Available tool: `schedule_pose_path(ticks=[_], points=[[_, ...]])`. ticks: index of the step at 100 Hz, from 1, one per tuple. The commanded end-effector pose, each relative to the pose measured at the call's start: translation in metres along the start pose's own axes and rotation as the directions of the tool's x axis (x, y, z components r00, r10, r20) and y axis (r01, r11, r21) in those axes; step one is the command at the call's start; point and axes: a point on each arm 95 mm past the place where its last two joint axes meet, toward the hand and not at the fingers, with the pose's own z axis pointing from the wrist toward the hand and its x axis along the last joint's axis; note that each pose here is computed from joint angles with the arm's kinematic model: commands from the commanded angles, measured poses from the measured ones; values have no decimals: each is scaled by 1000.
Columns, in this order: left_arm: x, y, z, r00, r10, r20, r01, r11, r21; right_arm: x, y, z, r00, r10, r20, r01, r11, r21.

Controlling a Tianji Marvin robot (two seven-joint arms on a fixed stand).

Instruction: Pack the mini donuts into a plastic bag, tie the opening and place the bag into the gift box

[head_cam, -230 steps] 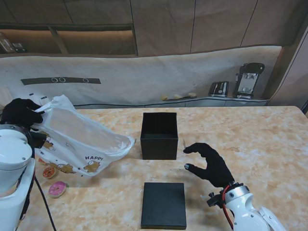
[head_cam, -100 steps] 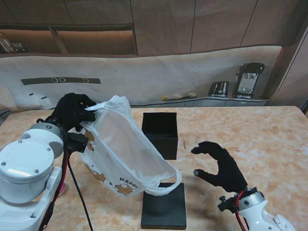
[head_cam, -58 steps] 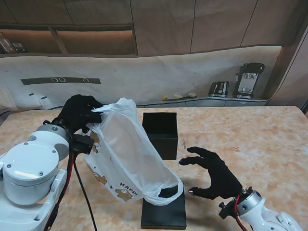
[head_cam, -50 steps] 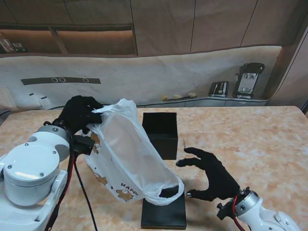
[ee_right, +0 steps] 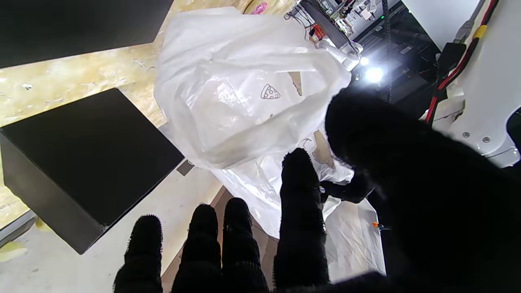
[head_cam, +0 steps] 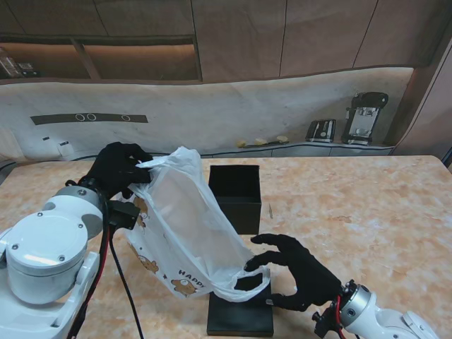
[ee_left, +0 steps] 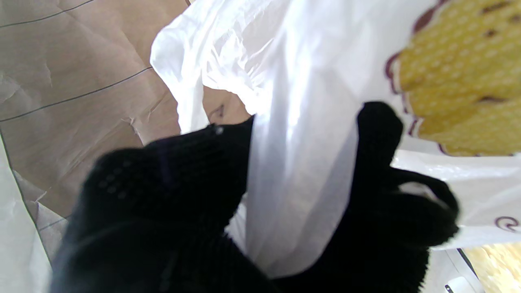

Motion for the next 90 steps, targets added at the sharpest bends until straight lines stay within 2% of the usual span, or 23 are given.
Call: schedule_pose_path(ticks=[1,17,28,41,54,68,90], points=[[14,-1,-12,999,-8,-44,7,1000,-12,1,-9,-5,1000,6,13,-6,999,32],[13,-1,-12,999,-8,-40,8,1000,-13,0,-14,-7,1000,4,26,-5,999,54],[13,0,-12,999,-13,-38,12,1000,-13,0,-18,-5,999,-34,32,32,998,50],[12,0,-12,999,-12,-38,11,1000,-17,0,-21,3,996,-79,41,80,996,-27],[10,-3,-14,999,0,-45,0,1000,-10,2,-19,11,996,-79,46,84,990,-117],[6,-9,-15,999,15,-51,-15,1000,2,9,-7,16,995,-92,39,98,975,-197],[-7,-16,-20,998,31,-54,-31,1000,6,20,27,17,989,-143,39,148,939,-310]])
